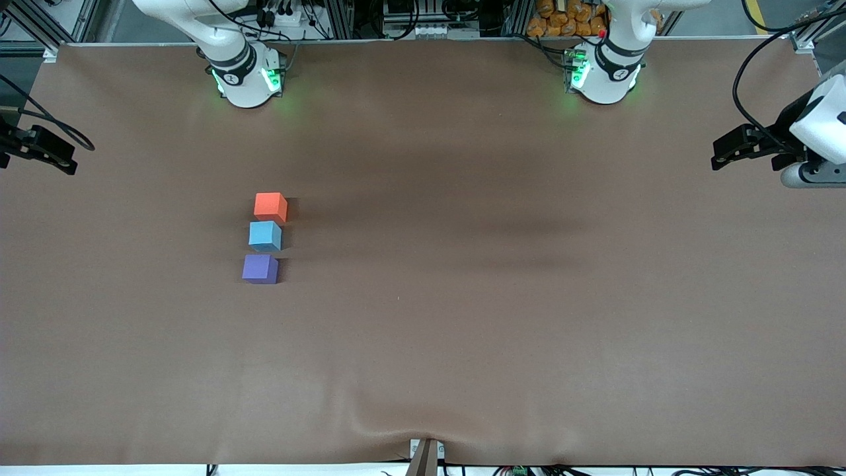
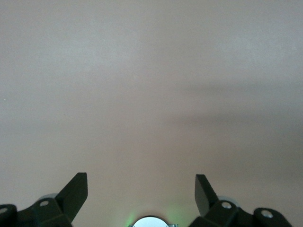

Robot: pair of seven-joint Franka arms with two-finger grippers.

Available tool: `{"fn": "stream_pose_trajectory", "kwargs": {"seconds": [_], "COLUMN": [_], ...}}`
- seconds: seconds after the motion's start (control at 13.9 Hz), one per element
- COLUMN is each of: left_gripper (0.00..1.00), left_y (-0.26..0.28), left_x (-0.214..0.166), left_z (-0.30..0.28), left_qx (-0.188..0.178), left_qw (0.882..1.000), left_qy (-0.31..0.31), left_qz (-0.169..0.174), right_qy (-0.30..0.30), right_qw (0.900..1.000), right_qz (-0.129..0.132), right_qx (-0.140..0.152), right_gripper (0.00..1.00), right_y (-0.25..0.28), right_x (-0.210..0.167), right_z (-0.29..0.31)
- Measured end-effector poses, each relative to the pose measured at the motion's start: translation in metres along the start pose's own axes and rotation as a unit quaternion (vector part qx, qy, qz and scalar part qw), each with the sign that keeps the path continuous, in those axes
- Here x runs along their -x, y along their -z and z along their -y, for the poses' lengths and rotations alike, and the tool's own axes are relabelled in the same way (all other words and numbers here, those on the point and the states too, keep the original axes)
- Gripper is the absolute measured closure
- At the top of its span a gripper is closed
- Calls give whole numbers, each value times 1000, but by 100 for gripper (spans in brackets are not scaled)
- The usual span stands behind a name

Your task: Place blue block between orange and purple blocks

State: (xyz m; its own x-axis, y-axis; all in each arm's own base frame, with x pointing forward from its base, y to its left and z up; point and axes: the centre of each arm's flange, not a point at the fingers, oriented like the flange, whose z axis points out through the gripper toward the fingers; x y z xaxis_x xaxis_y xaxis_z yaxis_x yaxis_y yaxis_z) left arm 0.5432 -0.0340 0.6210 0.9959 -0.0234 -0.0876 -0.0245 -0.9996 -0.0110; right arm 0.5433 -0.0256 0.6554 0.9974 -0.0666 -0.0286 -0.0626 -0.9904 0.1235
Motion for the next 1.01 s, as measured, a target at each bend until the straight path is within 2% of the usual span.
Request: {"fn": "stream_pose_trajectory", "kwargs": {"seconds": [0.22, 0.43, 0.72, 1.01], "left_gripper": [0, 0, 0, 0], "left_y": [4, 6, 4, 3], "left_x": [0, 0, -2, -2], "left_z": [1, 1, 3, 2], "left_qx": [0, 0, -10, -11], "left_qw": [1000, 1000, 999, 999], "left_qy": [1, 0, -34, -39], "left_qz": [-5, -7, -5, -4], "right_qy": [-3, -2, 1, 16], "right_qw": [1000, 1000, 1000, 999], "right_qz": [-8, -18, -24, -26], "right_qx": [-1, -15, -18, -21], "right_gripper": [0, 0, 0, 0], "right_y": [1, 3, 7, 9], "right_x": [-1, -3, -4, -3], "right_z": [-4, 0, 2, 19]}}
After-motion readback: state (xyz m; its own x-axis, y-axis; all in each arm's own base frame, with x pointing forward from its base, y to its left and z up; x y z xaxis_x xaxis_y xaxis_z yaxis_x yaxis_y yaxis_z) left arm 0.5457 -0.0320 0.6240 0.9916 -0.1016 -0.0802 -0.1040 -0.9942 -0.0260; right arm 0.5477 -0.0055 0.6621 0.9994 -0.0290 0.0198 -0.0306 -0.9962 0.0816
